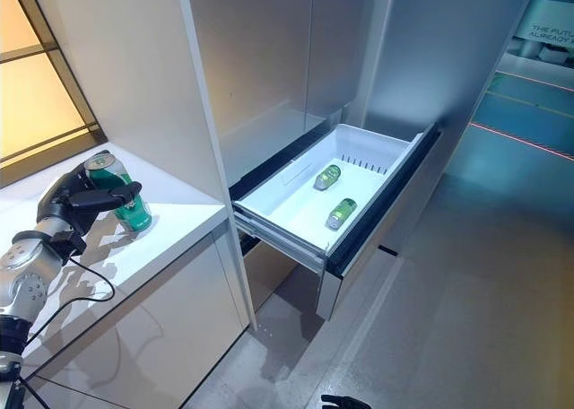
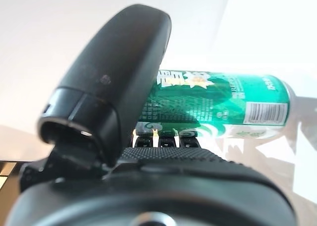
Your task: Put drinks into fridge and close the fridge
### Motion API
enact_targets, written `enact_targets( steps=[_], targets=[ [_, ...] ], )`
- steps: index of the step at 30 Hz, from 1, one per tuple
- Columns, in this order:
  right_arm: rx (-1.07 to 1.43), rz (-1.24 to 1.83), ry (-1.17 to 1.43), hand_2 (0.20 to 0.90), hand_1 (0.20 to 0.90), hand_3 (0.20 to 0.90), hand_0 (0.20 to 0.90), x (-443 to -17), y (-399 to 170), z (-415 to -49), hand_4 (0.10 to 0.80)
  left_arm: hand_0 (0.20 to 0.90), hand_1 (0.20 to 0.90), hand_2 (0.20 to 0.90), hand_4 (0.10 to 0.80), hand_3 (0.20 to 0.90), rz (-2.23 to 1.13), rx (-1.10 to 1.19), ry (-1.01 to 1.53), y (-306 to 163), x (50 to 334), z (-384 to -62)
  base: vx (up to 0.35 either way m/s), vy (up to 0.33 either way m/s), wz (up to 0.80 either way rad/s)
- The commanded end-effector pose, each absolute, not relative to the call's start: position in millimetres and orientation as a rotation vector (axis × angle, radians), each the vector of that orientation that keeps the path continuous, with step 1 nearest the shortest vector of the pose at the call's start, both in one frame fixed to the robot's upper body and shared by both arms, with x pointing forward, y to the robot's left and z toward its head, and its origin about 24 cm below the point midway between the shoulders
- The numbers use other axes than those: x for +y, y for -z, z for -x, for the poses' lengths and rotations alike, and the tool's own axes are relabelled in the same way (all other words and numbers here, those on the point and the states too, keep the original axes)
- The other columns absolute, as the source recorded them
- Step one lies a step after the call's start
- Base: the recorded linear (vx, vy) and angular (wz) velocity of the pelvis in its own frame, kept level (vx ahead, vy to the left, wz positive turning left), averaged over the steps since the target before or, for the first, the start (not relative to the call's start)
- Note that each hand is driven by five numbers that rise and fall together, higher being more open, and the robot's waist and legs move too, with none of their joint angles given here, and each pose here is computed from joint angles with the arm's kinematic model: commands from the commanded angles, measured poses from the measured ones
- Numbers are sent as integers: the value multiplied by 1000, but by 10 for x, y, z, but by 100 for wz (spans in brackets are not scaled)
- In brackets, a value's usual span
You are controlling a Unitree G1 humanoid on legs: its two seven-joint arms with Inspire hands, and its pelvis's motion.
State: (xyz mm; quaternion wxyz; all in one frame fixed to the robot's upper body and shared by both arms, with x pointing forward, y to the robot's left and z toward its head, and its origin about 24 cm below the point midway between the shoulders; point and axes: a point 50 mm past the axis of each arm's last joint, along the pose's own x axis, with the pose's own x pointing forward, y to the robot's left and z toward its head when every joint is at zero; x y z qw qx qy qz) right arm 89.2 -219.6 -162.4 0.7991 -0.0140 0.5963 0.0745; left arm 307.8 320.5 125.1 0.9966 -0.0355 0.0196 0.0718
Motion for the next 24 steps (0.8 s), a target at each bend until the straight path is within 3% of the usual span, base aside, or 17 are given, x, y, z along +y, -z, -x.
enact_targets(
  steps=[1,17,22,24],
  targets=[
    [1370,65,-173,900,900,900,900,-2317,1645,-654,800,300,300,300,100,200,69,-360,-91,-2247,3113,-3296,6,0,-4],
    [1370,65,-185,900,900,900,900,-2274,1658,-620,800,300,300,300,100,200,128,-522,-113,-2377,3020,-3266,1,-2,-4],
    [1325,63,-208,900,900,900,900,-2244,1643,-690,800,300,300,300,100,200,109,-581,-13,-2484,2843,-3228,-2,-1,-1],
    [1236,70,-233,900,900,900,900,-2194,1597,-869,800,300,300,300,100,200,126,-638,94,-2627,2628,-3160,-40,-2,1]
  ],
)
